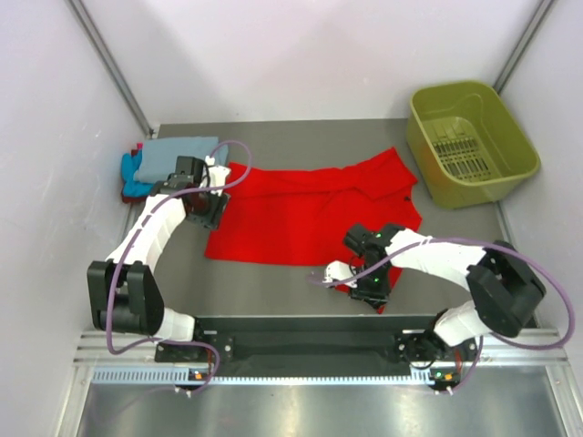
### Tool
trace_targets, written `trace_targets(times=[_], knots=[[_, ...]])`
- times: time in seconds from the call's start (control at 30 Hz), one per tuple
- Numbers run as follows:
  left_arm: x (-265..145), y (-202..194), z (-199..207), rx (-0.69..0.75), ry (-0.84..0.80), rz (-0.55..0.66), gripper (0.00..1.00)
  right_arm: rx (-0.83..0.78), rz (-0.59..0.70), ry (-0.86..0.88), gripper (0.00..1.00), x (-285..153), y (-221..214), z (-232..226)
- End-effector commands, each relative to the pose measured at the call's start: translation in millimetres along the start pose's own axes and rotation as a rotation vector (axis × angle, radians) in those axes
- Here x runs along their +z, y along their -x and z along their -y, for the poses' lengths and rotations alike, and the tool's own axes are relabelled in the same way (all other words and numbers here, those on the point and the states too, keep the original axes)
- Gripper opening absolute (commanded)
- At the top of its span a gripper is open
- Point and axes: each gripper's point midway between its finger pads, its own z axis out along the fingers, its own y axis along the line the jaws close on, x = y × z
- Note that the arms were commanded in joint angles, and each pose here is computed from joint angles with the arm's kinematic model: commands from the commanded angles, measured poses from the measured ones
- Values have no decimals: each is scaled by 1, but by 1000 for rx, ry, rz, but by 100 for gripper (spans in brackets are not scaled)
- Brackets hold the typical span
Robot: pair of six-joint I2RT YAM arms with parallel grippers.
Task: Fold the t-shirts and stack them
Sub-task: Fold the tshirt
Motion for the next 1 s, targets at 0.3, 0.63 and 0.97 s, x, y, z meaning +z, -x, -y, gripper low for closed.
trace_targets(times=[0.3,0.63,0.97], knots=[[-9,8,-9,26,37,28,61,-4,-31,-80,0,-12,3,7],[-32,-20,1,-19,27,-15,59,3,31,-271,0,-64,14,30],[-15,-65,9,-82,-8,-214,54,101,68,-436,0,-101,9,66]])
